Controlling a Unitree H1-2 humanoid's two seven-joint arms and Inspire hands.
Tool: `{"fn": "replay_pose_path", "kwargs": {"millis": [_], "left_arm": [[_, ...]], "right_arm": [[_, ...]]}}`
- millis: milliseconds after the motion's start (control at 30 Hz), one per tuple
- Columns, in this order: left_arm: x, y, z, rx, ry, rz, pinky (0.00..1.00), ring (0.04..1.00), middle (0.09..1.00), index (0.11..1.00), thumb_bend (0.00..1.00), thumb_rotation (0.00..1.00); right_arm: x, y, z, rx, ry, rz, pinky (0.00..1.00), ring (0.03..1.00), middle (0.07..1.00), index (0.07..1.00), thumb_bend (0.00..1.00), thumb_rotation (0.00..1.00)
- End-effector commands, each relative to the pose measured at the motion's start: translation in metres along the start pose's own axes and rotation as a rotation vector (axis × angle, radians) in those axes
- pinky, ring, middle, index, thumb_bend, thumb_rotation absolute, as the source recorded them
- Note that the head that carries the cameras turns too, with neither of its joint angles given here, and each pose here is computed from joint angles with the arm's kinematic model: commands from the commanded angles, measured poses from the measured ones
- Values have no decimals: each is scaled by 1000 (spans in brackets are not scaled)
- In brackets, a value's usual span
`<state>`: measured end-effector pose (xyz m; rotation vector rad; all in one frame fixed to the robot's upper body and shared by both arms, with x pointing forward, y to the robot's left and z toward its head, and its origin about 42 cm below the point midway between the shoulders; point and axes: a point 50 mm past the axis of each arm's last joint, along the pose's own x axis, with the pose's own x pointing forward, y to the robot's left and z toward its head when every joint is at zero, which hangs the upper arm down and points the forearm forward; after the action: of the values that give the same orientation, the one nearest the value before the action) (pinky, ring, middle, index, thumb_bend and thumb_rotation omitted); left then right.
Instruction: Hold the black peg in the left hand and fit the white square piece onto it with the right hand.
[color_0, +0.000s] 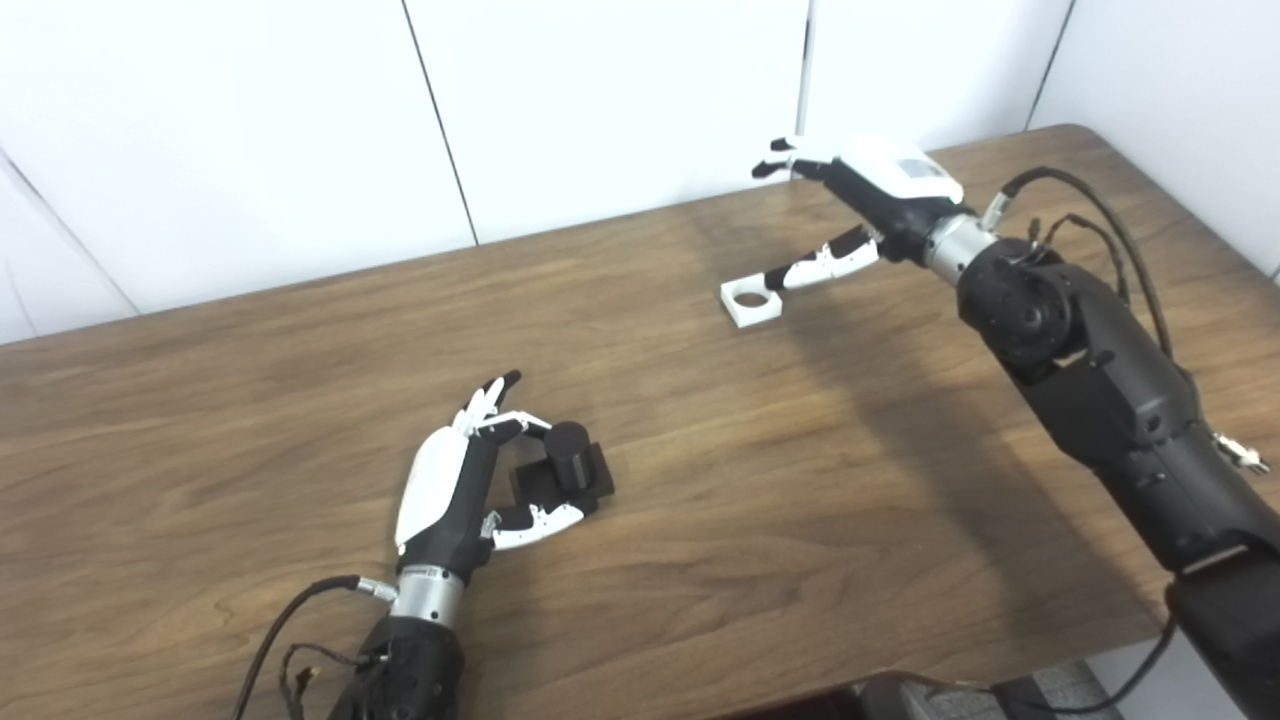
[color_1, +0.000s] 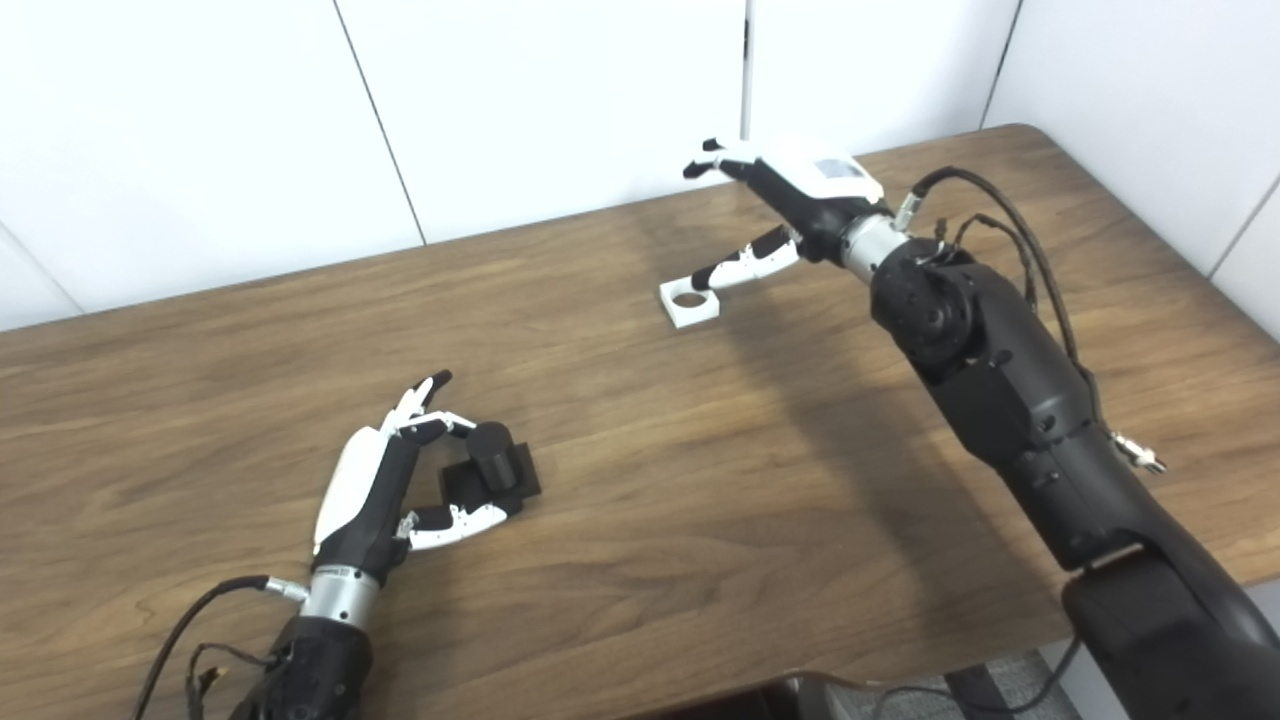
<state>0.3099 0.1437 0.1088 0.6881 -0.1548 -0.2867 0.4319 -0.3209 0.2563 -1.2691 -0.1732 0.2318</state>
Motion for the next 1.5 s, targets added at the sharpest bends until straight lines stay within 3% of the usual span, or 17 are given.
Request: {"fn": "replay_pose_path", "kwargs": {"millis": [0, 333, 600, 1133, 1467], "left_arm": [[-13, -12, -20, 26, 81, -39, 1000, 1000, 979, 492, 517, 88], [-13, -12, -20, 27, 88, -35, 1000, 1000, 982, 492, 516, 89], [-14, -10, -22, 28, 90, -27, 1000, 1000, 977, 492, 517, 88], [-19, -7, -20, 27, 107, -23, 1000, 1000, 981, 492, 517, 88], [-20, -9, -18, 19, 115, -19, 1000, 1000, 979, 492, 518, 87]], "right_arm": [[18, -38, 7, -78, -20, -52, 913, 999, 998, 870, 700, 489], [49, -23, 4, -105, 13, 76, 922, 1000, 998, 875, 750, 487], [54, -5, -2, -113, 35, 186, 976, 1000, 1000, 890, 758, 535], [48, 17, -10, -87, 26, 247, 953, 1000, 998, 867, 793, 512], [44, 28, -13, -56, 28, 253, 963, 1000, 997, 806, 761, 407]]}}
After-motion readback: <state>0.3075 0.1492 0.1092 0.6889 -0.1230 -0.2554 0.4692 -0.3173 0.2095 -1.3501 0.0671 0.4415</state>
